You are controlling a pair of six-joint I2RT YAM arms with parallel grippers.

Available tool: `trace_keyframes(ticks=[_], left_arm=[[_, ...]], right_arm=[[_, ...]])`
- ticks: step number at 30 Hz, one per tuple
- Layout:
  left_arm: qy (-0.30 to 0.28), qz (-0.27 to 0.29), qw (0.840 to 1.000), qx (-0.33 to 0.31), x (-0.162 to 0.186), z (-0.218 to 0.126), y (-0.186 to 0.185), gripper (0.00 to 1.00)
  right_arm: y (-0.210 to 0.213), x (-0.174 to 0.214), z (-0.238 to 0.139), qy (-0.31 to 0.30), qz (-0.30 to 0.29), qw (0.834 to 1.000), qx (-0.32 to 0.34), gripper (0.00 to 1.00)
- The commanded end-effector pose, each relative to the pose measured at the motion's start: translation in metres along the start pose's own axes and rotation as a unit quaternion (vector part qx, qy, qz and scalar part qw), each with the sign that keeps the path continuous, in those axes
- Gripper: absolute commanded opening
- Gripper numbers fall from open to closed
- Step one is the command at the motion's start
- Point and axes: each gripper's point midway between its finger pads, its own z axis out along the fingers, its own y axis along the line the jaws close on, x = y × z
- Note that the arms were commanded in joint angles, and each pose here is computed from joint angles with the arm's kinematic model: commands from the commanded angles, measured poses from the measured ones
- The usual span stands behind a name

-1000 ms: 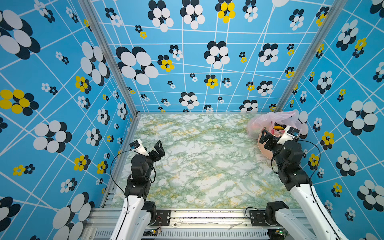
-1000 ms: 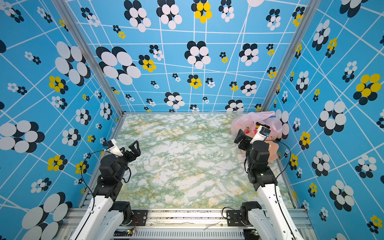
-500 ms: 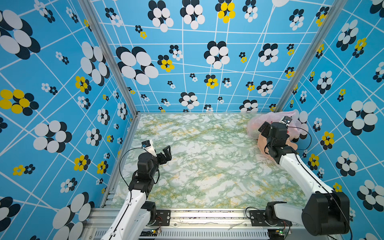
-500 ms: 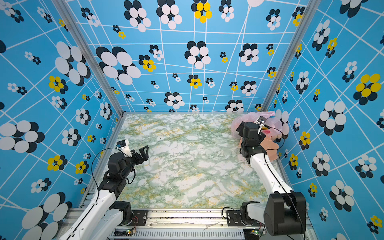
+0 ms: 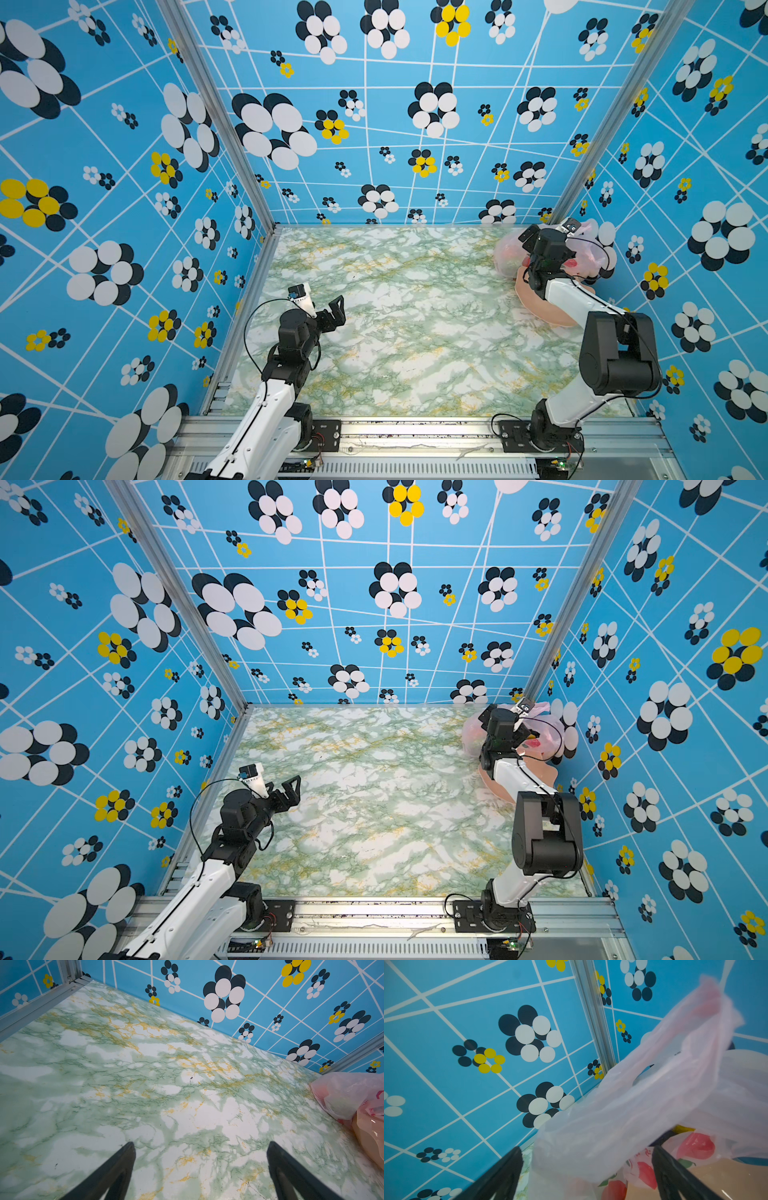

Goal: Take the fake fruits out of the plastic bag
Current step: 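Reach the right gripper to the pink bag's handle and grasp it, then lift the pink bag to table centre with right gripper while left arm reaches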

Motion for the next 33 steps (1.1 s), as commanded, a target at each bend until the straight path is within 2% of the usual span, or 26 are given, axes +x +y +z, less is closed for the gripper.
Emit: trace_keyframes(ticks=[1,8,11,19,24,29,33], left_arm=[[-0.003,0.016,1.0,0.006,0.003,0.004,-0.001,0.99],[0.004,0.02,1.0,-0.001,0.008,0.009,0.002,0.99],[0.001,0.023,1.0,-0.005,0.008,0.008,0.003,0.99],[-0.01,0.026,1.0,-0.008,0.005,0.006,0.004,0.99],[-0.016,0.024,1.0,-0.009,0.005,0.006,0.005,0.99],[-0.024,0.024,0.999,-0.013,0.003,0.002,0.006,0.99],[-0.029,0.024,0.999,-0.015,0.003,0.001,0.008,0.99]], right_arm=[[0.007,-0.017,0.019,-0.023,0.016,1.0,-0.007,0.99],[0.011,-0.01,0.064,-0.007,0.015,1.0,0.0,0.98],[0.022,-0.005,0.079,0.007,0.006,1.0,-0.015,0.91],[0.067,0.007,0.096,0.049,-0.004,0.994,-0.099,0.39],[0.114,0.013,0.092,0.068,-0.001,0.983,-0.169,0.15],[0.165,0.025,0.075,0.081,-0.033,0.97,-0.225,0.05],[0.198,0.025,0.06,0.087,-0.032,0.959,-0.269,0.03]])
